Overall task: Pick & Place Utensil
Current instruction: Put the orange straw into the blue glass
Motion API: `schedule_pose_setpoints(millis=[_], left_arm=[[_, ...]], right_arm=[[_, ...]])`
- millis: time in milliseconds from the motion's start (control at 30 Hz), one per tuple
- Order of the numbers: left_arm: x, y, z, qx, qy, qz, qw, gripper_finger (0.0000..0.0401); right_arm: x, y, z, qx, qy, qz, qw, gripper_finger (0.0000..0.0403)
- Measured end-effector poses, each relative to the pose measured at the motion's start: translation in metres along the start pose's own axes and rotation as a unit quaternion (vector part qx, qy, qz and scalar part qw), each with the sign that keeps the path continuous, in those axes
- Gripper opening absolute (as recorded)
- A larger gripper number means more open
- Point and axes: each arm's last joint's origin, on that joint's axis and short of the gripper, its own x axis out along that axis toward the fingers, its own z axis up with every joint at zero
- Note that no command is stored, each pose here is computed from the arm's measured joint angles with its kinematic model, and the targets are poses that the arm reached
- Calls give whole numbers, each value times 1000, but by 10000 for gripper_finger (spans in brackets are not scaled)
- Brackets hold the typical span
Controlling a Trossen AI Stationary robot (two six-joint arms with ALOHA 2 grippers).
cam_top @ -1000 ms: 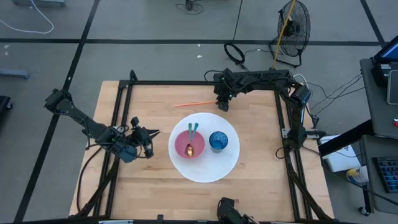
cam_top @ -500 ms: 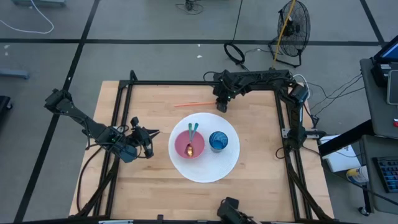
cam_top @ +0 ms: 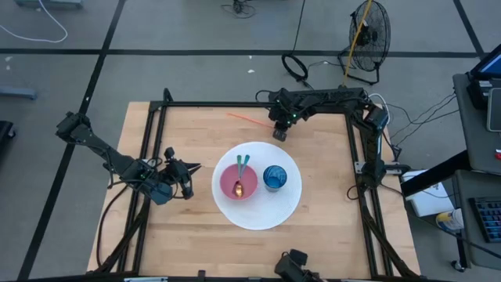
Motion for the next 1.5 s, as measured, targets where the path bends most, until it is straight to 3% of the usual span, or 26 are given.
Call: schedule_pose_setpoints(millis=[367, 567, 700, 1067, 1300, 1500], left_arm=[[0, 0, 1, -5, -2, -1, 1000, 37], [0, 0, 0, -3, -2, -1, 1000, 37], [0, 0, 1, 8, -2, -1, 1000, 37], [0, -2, 5, 34, -21, 5, 999, 37], [0, -2, 7, 30, -26, 2, 999, 37], [0, -4, 9, 23, -34, -7, 999, 37]], right_arm=[[-51, 7, 2, 22, -6, -41, 999, 1], [-81, 20, -14, 75, -17, -46, 996, 0], [-96, 37, -44, 115, -11, -72, 991, 0], [-116, 106, -147, 247, -30, -33, 968, 0], [-108, 151, -188, 294, -20, 22, 955, 0], [-98, 180, -213, 294, 30, 45, 954, 0]])
